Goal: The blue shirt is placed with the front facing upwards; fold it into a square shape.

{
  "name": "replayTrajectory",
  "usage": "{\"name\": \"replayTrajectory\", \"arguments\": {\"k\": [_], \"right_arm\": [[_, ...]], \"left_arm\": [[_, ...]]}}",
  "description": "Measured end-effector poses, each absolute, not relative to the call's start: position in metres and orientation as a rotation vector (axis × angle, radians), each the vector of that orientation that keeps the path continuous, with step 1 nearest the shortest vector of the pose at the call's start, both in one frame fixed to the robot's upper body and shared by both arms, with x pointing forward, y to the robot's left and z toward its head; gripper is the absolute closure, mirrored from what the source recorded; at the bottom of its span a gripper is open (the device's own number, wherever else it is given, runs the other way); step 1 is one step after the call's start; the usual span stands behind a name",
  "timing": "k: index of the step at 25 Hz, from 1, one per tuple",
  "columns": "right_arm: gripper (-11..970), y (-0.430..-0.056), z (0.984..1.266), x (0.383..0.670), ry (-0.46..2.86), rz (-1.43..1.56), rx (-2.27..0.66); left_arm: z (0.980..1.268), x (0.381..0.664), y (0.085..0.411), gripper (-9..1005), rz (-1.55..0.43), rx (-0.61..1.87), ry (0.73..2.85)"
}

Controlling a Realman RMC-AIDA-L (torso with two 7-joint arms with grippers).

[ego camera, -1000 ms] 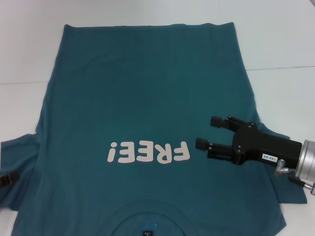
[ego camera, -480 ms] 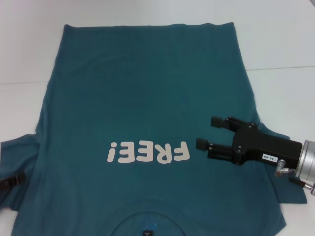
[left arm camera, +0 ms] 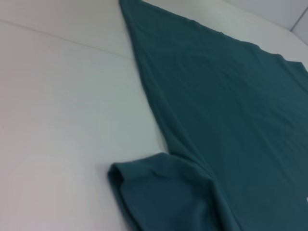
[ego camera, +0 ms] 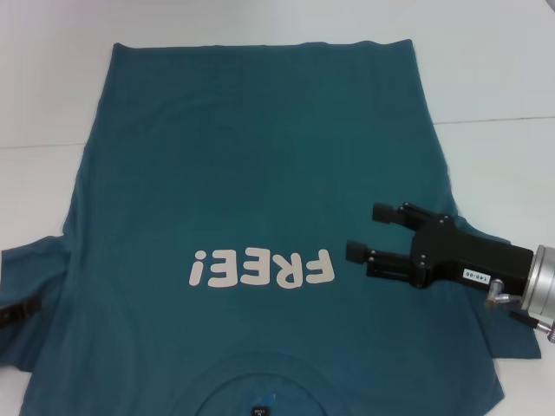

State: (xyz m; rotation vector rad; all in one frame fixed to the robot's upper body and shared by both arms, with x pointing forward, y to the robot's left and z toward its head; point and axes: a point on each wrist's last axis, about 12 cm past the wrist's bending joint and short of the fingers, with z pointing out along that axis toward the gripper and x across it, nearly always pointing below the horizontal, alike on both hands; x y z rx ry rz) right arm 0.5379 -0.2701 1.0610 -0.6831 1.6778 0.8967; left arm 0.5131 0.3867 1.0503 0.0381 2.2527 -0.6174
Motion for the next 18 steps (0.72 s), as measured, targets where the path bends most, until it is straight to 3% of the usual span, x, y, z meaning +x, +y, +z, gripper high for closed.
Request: {"name": "replayTrajectory", "arguments": {"k": [9, 18], "right_arm": [[17, -0.2703, 1.0632, 0.5388, 1.666, 0.893, -0.683], [17, -0.2700, 1.0630, 0.5383, 1.665, 0.894, -0.682]], "left_arm": [[1.0513, 0.5140, 0.3891, 465, -0.608, 0.029, 2.253], [1.0516, 0.5150, 0.3887, 667, -0.606, 0.032, 2.254]]}}
